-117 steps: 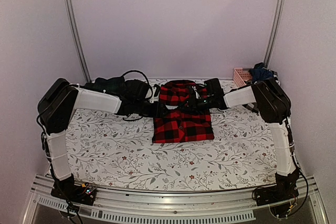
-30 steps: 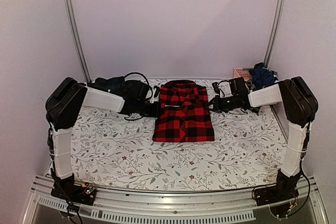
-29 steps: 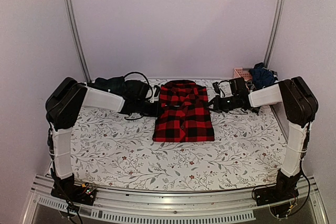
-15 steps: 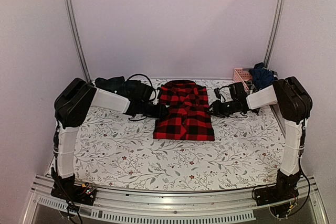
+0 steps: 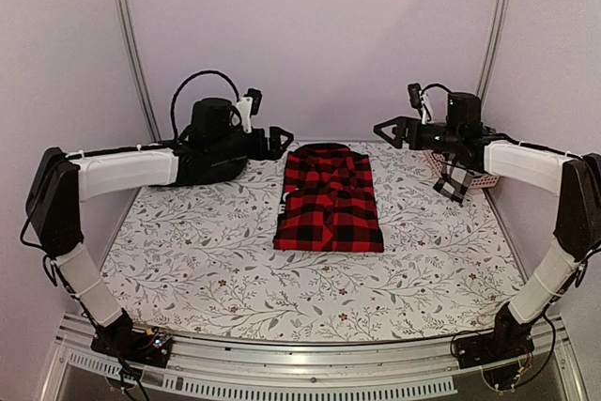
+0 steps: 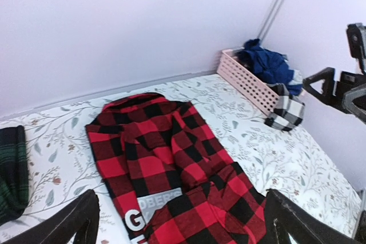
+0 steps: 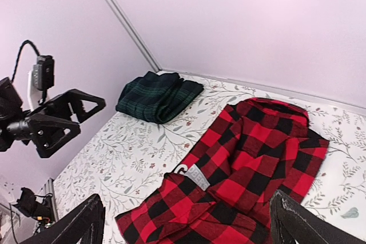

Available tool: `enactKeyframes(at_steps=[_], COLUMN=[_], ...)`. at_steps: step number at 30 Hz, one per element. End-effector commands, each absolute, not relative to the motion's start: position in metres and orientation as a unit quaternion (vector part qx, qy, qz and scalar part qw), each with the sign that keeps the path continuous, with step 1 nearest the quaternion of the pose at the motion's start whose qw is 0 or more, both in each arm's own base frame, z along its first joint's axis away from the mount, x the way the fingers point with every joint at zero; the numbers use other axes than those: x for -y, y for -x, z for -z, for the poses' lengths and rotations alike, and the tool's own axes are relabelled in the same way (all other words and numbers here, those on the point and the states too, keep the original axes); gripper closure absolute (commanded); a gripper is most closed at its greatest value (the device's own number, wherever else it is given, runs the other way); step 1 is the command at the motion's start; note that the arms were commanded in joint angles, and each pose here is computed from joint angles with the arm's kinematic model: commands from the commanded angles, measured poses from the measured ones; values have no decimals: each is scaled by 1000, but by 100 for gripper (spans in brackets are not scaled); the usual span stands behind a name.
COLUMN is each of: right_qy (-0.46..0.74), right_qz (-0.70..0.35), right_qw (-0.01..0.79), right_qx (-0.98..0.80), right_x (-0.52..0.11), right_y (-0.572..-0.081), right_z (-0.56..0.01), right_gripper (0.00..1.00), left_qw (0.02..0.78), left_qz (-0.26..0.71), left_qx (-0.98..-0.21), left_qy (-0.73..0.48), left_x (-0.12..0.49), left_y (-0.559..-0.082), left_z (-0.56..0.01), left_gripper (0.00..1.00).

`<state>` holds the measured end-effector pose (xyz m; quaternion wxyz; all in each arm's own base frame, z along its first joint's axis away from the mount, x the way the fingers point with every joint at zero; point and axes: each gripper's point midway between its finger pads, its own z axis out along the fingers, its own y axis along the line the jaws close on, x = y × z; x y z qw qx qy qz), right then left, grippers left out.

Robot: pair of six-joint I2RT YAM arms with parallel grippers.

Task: Fold and stack the mixed laundry pile
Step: Smooth out the 2/3-rectangle-folded T-shirt at the center of the board.

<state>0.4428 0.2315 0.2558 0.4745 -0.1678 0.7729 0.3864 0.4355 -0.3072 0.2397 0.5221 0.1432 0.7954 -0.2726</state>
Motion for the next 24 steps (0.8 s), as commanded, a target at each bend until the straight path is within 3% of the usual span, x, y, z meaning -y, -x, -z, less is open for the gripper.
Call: enactKeyframes(at_steps=[1,5,10,18,24], right_qy=[186,166,146,67,37], right_qz=[-500,-549,-566,-582,-528], right_qw=[355,272,203,103,83], right_qx=[-767,-773,-786,-804,-844], right_x=[-258,-294,-322,-329,-313], right_y=[-416,-387,-368,-359,-347], right_z=[-220,-183,-140,-52,0], right_gripper=[1,1,1,5,6], left_qw=[408,329,242,160,138], left_qz=[389,514,555,550,510], left_qx=[-792,-745,-748,-808,-845], left_qy=[-232,-269,-270,-140,-77], left_x=[357,413,452,419,390], left_y=[-406,-352,-324,-339,-330], left_z=[-203,-192,-149,-47,-4], left_gripper=[0,0,0,0,0])
